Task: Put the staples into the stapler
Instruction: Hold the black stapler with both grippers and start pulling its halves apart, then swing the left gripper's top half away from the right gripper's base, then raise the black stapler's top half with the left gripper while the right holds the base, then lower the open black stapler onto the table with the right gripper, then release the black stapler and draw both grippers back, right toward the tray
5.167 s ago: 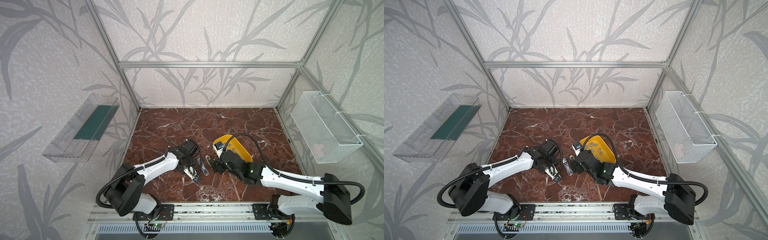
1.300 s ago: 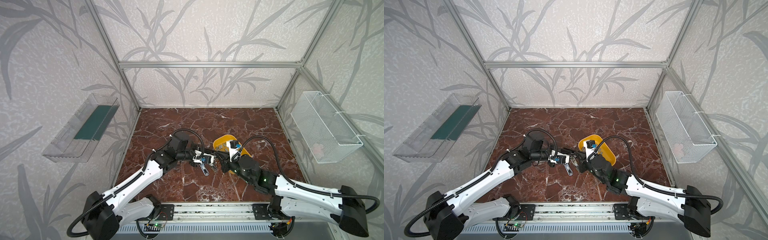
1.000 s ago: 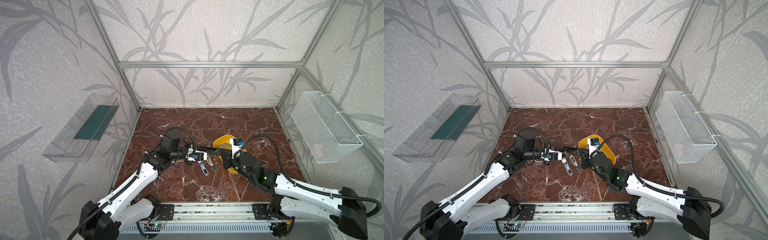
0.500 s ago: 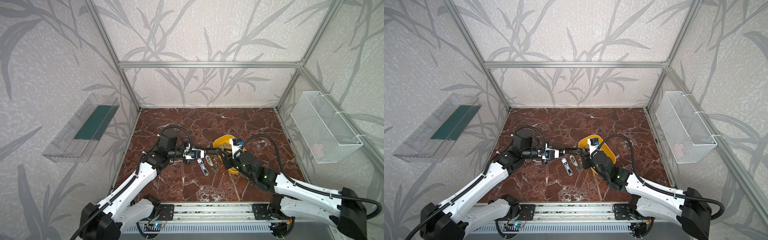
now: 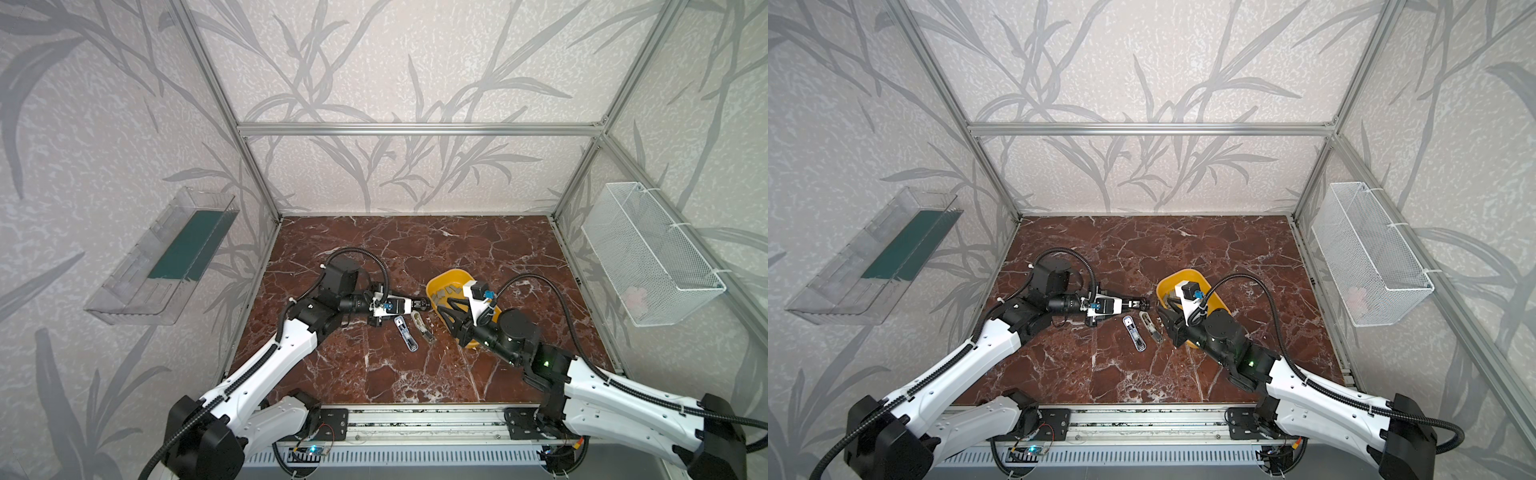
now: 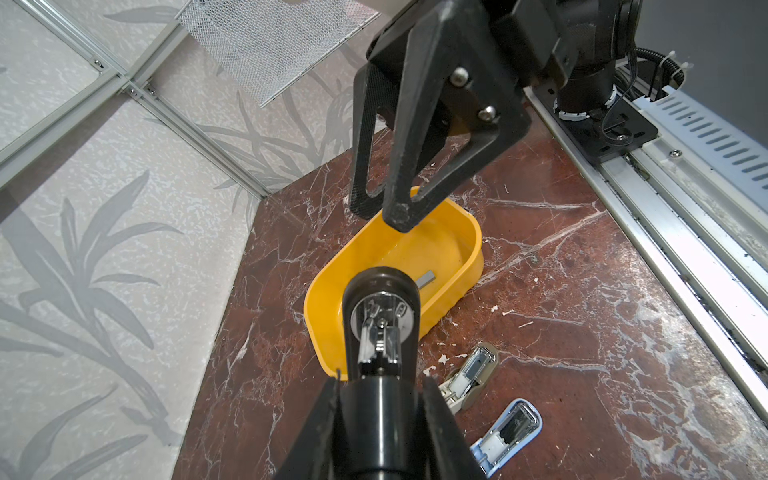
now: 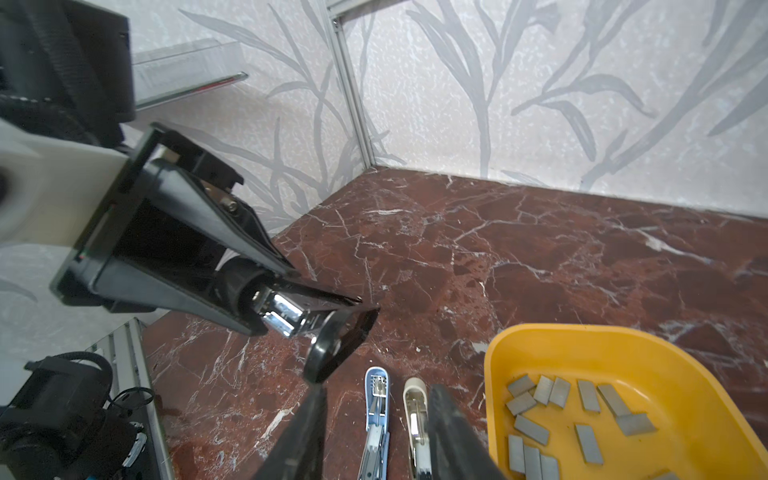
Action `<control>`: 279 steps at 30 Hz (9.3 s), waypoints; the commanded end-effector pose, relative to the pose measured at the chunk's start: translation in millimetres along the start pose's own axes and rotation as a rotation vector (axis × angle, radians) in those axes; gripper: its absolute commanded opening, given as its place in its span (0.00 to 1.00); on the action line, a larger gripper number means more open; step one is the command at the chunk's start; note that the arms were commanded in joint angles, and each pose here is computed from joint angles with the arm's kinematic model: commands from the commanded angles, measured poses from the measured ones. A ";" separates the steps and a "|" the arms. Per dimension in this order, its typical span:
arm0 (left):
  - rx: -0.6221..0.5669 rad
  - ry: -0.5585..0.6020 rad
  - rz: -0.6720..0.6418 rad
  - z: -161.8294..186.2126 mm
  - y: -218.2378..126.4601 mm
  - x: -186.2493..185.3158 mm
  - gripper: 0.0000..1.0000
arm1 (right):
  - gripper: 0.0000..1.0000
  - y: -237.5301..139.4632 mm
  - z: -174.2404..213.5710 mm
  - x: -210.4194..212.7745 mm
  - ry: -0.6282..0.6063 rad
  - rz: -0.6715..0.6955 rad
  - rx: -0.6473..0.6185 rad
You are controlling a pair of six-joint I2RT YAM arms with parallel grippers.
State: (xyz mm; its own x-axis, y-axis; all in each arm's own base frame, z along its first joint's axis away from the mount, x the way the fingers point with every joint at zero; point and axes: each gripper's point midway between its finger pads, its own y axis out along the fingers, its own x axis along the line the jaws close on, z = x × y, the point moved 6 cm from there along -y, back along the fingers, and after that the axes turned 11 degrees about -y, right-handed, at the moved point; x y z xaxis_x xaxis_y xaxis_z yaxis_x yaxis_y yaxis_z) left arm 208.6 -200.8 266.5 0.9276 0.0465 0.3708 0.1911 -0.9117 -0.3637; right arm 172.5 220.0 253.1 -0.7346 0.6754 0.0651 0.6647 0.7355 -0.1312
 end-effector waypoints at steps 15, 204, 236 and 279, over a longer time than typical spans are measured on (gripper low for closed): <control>-0.051 0.126 0.198 -30.1 13.4 -24.8 0.00 | 0.38 -12.2 -23.3 33.2 -0.255 -0.249 -0.195; 0.048 -0.137 -0.732 -5.6 -60.0 92.7 0.34 | 0.00 25.8 41.5 120.9 -0.198 -0.002 -0.083; 0.044 -0.121 -0.724 -7.5 -65.0 89.9 0.33 | 0.00 110.5 187.0 149.9 -0.199 0.180 0.132; 0.003 -0.157 -0.749 -8.0 -73.8 96.2 0.33 | 0.65 120.7 157.9 137.0 -0.281 0.348 0.223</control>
State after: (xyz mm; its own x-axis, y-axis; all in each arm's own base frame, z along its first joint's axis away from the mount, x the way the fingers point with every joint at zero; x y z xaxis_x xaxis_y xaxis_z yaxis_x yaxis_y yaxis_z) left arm 282.9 -133.3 323.4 0.5936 0.7001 0.3969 0.7881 -0.6056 -0.1104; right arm 137.6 381.5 58.4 -0.4998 0.8212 -0.2752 0.8450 0.3926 -0.3632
